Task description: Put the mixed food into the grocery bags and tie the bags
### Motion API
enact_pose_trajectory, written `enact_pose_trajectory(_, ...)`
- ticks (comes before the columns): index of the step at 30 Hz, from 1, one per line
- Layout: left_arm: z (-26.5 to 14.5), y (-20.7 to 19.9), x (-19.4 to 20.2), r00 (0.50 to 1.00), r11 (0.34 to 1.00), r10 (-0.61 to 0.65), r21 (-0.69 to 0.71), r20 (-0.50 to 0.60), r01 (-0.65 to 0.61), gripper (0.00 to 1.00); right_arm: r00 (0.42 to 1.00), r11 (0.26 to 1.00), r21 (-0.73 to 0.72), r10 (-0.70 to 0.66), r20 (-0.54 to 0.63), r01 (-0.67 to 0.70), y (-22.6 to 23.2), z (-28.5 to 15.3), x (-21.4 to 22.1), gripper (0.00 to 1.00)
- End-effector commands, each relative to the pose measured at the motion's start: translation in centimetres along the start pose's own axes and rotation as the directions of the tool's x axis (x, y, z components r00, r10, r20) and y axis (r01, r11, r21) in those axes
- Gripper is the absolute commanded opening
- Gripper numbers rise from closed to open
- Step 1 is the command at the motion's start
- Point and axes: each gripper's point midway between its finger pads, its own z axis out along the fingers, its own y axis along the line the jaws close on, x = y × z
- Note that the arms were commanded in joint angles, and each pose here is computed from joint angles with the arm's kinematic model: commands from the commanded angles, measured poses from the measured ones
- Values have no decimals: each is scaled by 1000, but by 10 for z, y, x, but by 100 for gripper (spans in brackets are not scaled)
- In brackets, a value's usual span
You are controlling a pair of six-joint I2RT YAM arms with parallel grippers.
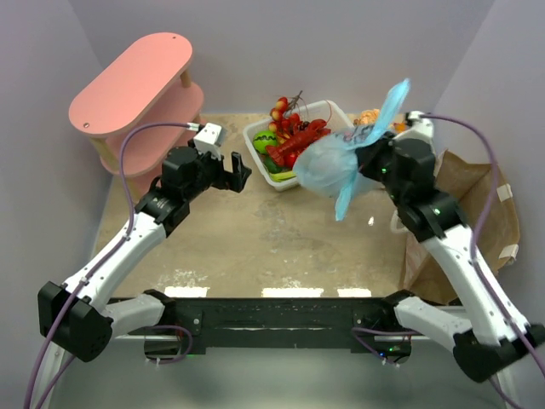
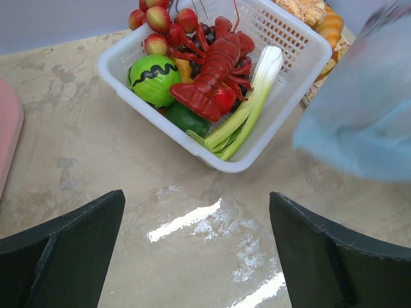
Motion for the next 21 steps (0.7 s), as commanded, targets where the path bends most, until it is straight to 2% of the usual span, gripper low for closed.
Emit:
enact_pose_trajectory(1, -4, -5, -18, 997, 999, 22, 30, 72, -25, 100, 852, 977, -29, -170, 495, 212, 26, -88, -142, 0)
enact_pose_trajectory(3, -4, -8, -17, 997, 998, 23, 49, 71, -26, 100, 817, 951, 94, -302, 491, 295, 17, -91, -156, 0)
enact_pose_trajectory(5, -4, -11, -16, 997, 998, 18, 65, 70, -23, 100, 781, 927, 176, -373, 501, 331, 15, -103, -179, 0)
enact_pose_trajectory(6, -4, -14, -16, 997, 996, 19, 82, 70, -24, 100, 758, 880, 262, -475, 447, 397, 7, -93, -180, 0)
enact_pose_trajectory(8, -4, -17, -15, 997, 995, 19, 98, 71, -26, 100, 729, 815, 459, -547, 411, 353, -22, -104, -198, 0)
enact_pose_trajectory(9, -6, -18, -17, 997, 994, 23, 106, 80, -32, 100, 706, 755, 544, -607, 366, 367, -35, -107, -204, 0)
enact_pose_trajectory(10, -6, -18, -16, 997, 994, 23, 108, 80, -32, 100, 708, 703, 626, -628, 323, 338, -52, -111, -206, 0)
enact_pose_trajectory(14, -8, -20, -16, 996, 993, 28, 114, 86, -38, 100, 729, 580, 771, -643, 235, 263, -107, -130, -213, 0)
enact_pose_trajectory(17, -11, -23, -16, 996, 991, 28, 132, 88, -39, 100, 744, 508, 843, -630, 220, 180, -131, -155, -205, 0)
enact_pose_trajectory(18, -12, -25, -25, 992, 989, 30, 139, 124, -47, 100, 747, 498, 850, -629, 216, 174, -135, -158, -202, 0)
enact_pose_trajectory(21, -13, -27, -26, 991, 988, 23, 150, 128, -42, 100, 766, 443, 880, -622, 165, 170, -151, -163, -185, 0)
